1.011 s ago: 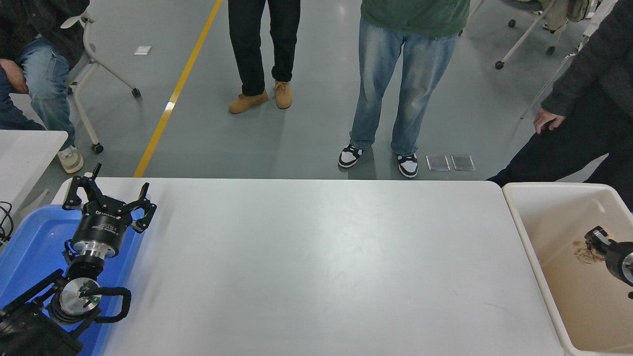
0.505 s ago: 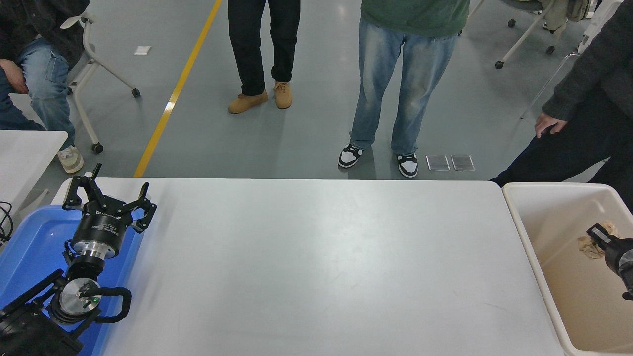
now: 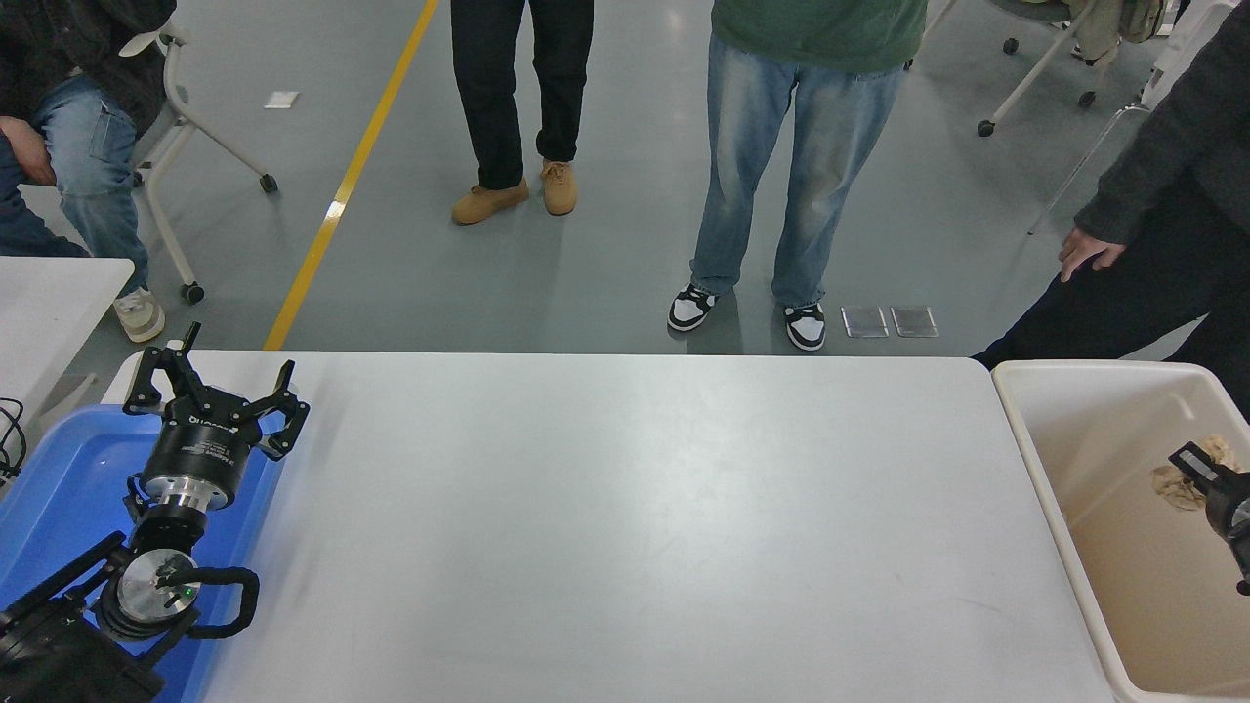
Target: Clean the table surface
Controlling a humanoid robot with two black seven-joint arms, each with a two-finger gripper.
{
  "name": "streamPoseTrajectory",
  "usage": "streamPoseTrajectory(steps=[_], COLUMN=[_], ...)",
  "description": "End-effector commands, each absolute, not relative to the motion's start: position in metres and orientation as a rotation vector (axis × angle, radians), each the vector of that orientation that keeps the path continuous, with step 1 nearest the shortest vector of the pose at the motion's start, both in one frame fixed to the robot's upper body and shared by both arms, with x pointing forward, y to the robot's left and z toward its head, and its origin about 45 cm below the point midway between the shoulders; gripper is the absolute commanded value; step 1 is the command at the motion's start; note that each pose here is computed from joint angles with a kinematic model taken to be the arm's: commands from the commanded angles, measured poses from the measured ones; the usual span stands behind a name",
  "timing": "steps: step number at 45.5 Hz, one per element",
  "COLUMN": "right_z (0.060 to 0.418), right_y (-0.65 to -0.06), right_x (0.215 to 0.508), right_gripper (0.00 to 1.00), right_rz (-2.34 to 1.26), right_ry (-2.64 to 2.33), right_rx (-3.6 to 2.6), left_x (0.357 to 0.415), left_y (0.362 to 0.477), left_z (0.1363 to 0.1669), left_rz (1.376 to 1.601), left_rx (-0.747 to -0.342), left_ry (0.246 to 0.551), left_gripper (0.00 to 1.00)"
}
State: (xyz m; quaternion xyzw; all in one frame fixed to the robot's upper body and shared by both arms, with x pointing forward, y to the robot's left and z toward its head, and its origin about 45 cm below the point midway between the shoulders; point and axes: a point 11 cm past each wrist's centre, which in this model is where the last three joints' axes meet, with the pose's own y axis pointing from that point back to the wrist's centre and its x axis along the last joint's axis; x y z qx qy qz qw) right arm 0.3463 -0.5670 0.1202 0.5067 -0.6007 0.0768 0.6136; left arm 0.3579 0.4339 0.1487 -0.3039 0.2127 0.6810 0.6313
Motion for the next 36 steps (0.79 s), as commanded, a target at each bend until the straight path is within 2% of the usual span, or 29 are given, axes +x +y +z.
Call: streamPoseTrajectory(steps=[1, 36], right_z=[0.1217, 0.1314], right_y=[-0.5697, -0.5746], right_x=[0.3452, 0.3492], right_gripper=[0.98, 0.98], right_rz=[0.179, 0.181], right_ry=[-1.388, -1.434], right_rx=[1.16, 1.149], left_x=[0.3579, 0.3579], left_y=[0.4339, 0.4339], left_z=[0.1486, 0.1486], left_rz=[1.559, 1.559], left_rx=[-0.696, -0.696], left_ry=[0.487, 0.487], left_gripper=[0.99, 0.99])
